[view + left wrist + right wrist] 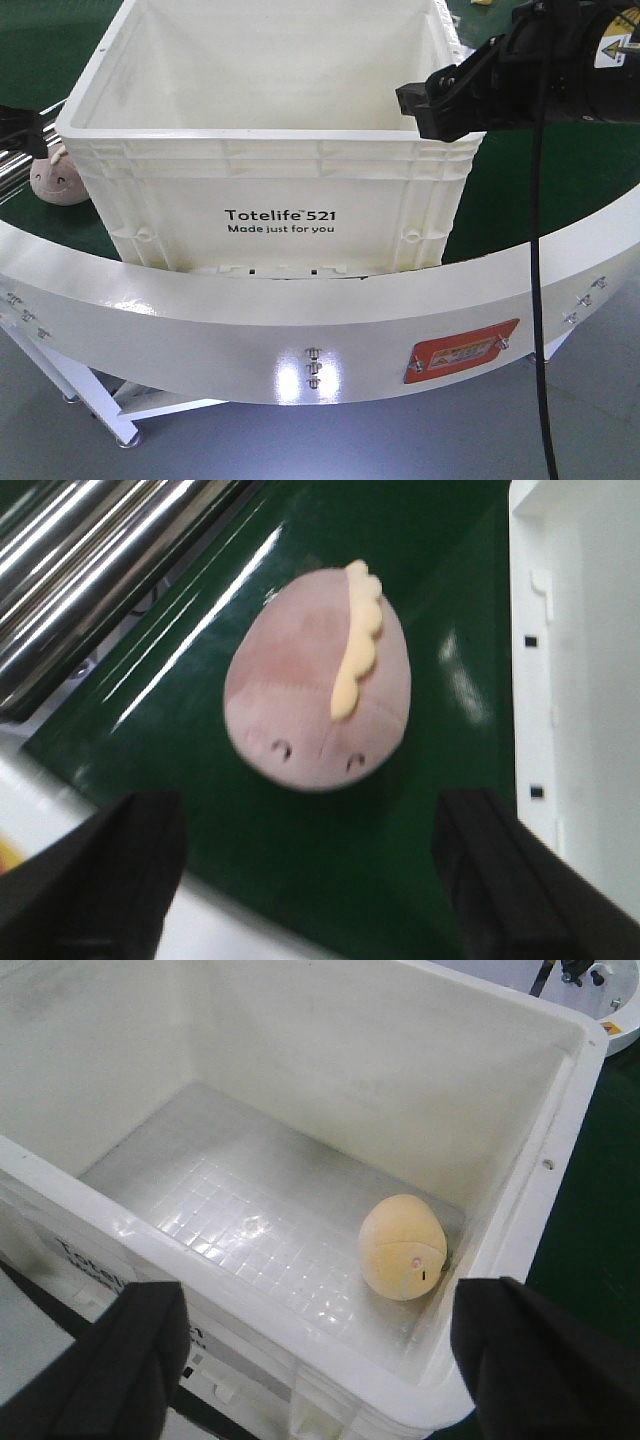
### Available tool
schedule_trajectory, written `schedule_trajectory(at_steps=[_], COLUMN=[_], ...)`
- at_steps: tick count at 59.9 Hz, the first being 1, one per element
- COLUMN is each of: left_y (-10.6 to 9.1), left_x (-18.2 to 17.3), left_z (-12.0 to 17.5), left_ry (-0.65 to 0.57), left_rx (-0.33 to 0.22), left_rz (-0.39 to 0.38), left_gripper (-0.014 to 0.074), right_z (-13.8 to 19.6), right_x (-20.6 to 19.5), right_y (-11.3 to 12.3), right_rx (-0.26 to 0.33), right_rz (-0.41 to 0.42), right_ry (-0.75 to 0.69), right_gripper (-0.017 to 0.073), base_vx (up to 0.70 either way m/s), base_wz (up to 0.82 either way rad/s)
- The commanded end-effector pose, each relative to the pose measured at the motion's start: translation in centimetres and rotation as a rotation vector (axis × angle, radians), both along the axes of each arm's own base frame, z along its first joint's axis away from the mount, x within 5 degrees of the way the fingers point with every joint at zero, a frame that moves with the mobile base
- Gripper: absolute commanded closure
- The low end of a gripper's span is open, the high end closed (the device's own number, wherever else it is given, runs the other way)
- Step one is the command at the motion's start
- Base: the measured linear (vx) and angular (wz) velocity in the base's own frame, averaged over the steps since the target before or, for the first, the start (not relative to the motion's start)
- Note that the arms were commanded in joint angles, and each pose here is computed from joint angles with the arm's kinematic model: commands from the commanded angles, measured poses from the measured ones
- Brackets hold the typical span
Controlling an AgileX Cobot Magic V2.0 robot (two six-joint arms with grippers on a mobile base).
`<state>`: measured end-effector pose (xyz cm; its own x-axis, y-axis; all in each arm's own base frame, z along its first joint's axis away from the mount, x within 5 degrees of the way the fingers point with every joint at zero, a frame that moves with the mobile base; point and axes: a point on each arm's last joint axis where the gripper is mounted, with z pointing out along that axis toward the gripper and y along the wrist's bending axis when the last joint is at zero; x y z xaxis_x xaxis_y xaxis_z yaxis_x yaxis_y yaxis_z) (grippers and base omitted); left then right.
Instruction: Place moving items into box and shelve
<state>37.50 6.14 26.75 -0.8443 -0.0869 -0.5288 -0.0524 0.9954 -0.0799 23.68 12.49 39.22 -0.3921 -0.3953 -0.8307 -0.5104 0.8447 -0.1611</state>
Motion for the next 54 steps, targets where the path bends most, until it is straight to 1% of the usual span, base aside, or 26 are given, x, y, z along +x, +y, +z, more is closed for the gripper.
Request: schedule_trajectory(at_steps=[1,14,20,26,32,35,38,43,48,54], left_y=[0.1,0.8,0.8,0.7,0.7,0.7,0.7,0.7,0.7,0.4], left_x=[1.8,5.8,6.6,6.8,6.7,6.7,6.6,6.1,5.4,3.7], left_z=[1.6,-2.2,-4.0,-5.1,-5.2,-4.8,-4.4,-2.5,0.3,4.9], left_ry=[-0.125,-0.095,-0.076,-0.041,-0.035,-0.044,-0.051,-0.096,-0.169,-0.286], left_rx=[-0.011,-0.022,-0.06,-0.079,-0.079,-0.079,-0.077,-0.062,-0.026,0.012], left_rz=[0.01,0.017,0.036,0.037,0.035,0.037,0.035,0.032,0.026,0.017], left_gripper=[-0.0015,-0.0015,-0.0001,0.0064,0.0171,0.0236,0.0281,0.0344,0.0365,0.0355], right_z=[2.4,2.4,2.4,2.4,2.4,2.4,2.4,2.4,2.4,2.4], right_x=[-0.4,-0.4,-0.4,-0.4,-0.4,-0.4,-0.4,-0.4,-0.4,-0.3], right_y=[-0.3,-0.3,-0.3,-0.3,-0.3,-0.3,-0.3,-0.4,-0.4,-0.4], right_rx=[0.041,0.042,0.042,0.042,0.041,0.041,0.041,0.036,0.021,0.019], right_rz=[0.008,0.008,0.008,0.008,0.008,0.008,0.008,0.007,0.006,0.006], right_ry=[-0.129,-0.128,-0.128,-0.128,-0.129,-0.129,-0.129,-0.131,-0.139,-0.141], right_gripper=[-0.0017,-0.0017,-0.0017,-0.0017,-0.0017,-0.0017,-0.0017,-0.0017,-0.0017,-0.0017], base_vx=[0.0,0.0,0.0,0.0,0.0,0.0,0.0,0.0,0.0,0.0], base_wz=[0.0,0.0,0.0,0.0,0.0,0.0,0.0,0.0,0.0,0.0])
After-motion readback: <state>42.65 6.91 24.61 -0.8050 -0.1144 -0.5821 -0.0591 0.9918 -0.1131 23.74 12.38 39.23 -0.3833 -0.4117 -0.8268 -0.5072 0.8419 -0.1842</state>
